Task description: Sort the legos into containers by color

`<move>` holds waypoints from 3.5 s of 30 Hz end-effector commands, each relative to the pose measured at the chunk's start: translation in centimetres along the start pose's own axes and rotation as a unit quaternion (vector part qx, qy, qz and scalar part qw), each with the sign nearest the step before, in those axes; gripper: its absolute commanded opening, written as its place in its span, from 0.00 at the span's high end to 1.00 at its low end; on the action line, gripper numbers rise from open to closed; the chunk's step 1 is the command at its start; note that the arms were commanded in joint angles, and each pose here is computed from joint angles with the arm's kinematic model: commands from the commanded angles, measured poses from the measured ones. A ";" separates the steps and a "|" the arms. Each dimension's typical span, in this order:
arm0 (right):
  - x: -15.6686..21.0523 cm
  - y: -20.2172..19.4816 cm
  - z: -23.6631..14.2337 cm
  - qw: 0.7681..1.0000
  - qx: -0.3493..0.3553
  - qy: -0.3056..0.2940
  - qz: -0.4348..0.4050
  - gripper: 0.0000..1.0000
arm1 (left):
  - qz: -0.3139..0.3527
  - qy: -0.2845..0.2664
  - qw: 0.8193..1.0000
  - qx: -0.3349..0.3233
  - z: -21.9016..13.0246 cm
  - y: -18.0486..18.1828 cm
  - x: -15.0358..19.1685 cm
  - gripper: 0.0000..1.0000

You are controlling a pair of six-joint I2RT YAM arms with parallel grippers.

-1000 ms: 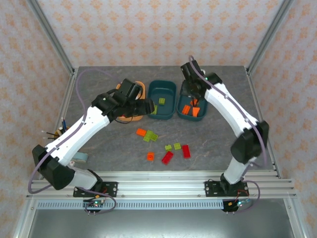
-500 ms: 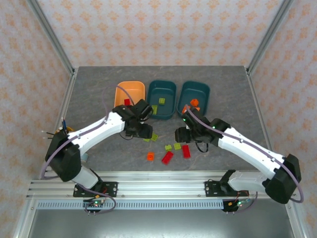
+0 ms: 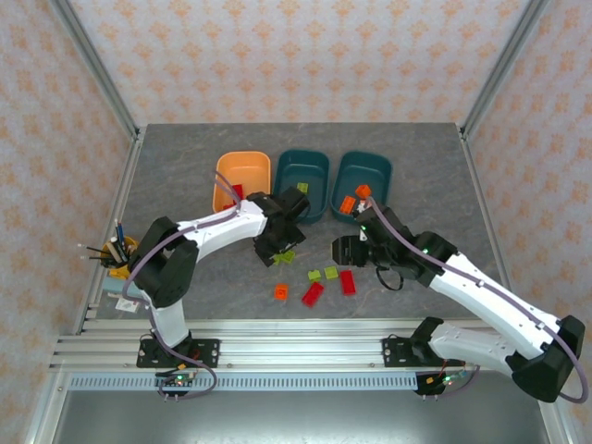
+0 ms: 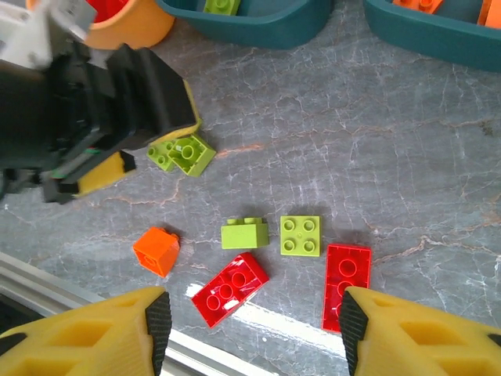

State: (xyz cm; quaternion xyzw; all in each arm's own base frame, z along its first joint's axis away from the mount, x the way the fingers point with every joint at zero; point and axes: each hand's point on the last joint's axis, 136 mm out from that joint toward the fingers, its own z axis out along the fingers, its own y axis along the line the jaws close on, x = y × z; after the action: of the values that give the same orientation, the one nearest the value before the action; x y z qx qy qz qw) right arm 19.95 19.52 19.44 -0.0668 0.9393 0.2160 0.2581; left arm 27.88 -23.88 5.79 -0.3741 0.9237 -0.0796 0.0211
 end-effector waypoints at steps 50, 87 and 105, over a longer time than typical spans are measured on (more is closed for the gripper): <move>-10.6 -2.1 -2.6 0.974 -0.001 -0.130 0.183 0.31 | 0.277 -0.102 0.955 -0.010 -3.5 -13.5 -9.6 0.72; -8.4 -3.1 -2.8 0.987 0.087 -0.062 0.124 0.34 | 0.267 -0.264 0.914 0.153 -25.7 -9.8 -11.2 0.30; -2.8 12.0 12.3 0.992 0.047 0.053 -0.107 0.33 | 0.196 -0.275 0.938 0.079 -19.8 15.8 -7.2 0.22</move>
State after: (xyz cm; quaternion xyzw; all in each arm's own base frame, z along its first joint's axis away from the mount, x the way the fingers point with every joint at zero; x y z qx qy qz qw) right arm 24.17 32.67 15.90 -0.1144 0.9619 0.1257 0.2141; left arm 22.30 -7.57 22.69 -0.1424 0.9414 -0.0500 0.3016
